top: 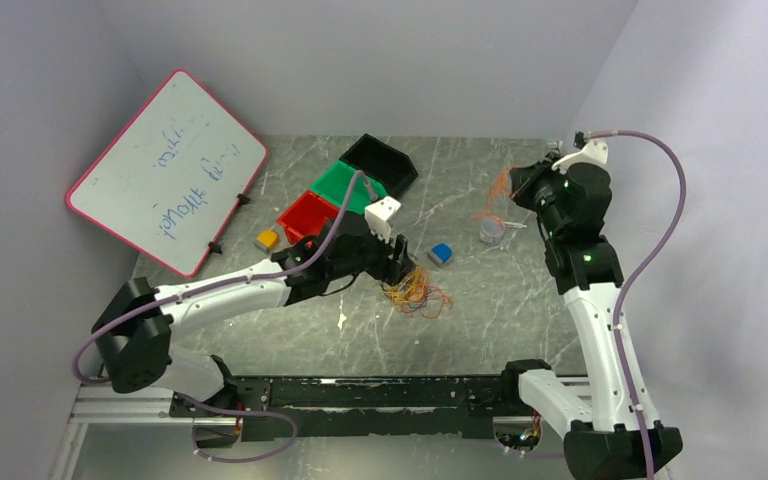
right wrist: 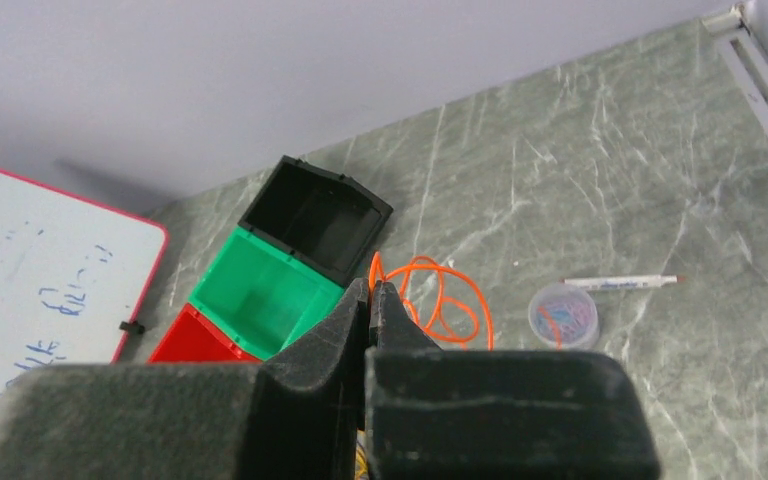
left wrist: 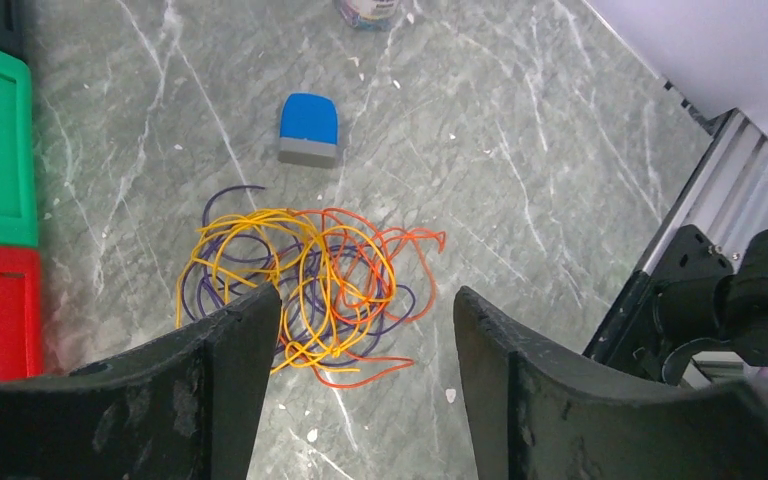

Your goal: Untangle the cables

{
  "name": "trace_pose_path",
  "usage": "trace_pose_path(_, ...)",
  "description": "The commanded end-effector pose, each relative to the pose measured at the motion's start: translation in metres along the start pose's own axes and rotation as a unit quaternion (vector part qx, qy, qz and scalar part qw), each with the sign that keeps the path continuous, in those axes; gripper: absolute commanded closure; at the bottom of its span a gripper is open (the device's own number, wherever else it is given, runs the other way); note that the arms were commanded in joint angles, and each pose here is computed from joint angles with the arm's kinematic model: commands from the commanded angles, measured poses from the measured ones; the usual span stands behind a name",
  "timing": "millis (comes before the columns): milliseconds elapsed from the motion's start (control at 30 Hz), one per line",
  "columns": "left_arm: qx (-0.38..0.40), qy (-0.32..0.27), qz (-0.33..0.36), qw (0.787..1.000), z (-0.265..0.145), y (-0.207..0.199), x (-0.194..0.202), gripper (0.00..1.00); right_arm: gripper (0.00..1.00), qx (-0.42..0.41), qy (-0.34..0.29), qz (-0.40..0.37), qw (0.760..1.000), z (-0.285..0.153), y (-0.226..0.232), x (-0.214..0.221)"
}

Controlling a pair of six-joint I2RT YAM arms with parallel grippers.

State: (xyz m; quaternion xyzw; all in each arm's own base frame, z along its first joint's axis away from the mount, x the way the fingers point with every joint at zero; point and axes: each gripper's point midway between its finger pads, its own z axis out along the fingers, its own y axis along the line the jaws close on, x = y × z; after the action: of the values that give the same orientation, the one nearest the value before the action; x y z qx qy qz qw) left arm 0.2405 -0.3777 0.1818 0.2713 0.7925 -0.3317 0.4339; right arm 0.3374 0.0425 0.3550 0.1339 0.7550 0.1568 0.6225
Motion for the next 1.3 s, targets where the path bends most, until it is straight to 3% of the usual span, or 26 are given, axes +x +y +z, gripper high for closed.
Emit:
trace_pose_path(0, 0.009, -0.044, -0.004, 0.999, -0.016, -0.007, -0.020, 0.31, 1.00, 0.002, -0.045, 0.034, 0.998, -0.004, -0.003, -0.006)
trace_pose_path(133, 0.018, -0.087, -0.006, 0.996, -0.018, -0.013, -0.044, 0.29, 1.00, -0.014, -0.056, 0.050, 0.997, -0.001, 0.004, -0.012)
trace_pose_path(267, 0.047, -0.092, 0.013, 0.995, -0.014, -0.027, -0.061, 0.31, 1.00, -0.029, -0.067, 0.056, 0.996, -0.002, 0.018, -0.033)
trace_pose_path(800, 0.114, -0.168, 0.063, 0.977, -0.052, -0.055, -0.101, 0.32, 1.00, -0.067, -0.015, 0.027, 0.997, -0.028, 0.042, -0.041)
trace_pose_path(1100, 0.187, -0.205, 0.116, 0.954, -0.058, -0.085, -0.121, 0.31, 1.00, -0.101, 0.007, 0.084, 0.991, -0.029, 0.061, -0.042)
trace_pose_path(1267, 0.174, -0.221, 0.148, 0.948, -0.042, -0.084, -0.137, 0.30, 1.00, -0.115, 0.012, 0.112, 0.987, -0.031, 0.067, -0.041)
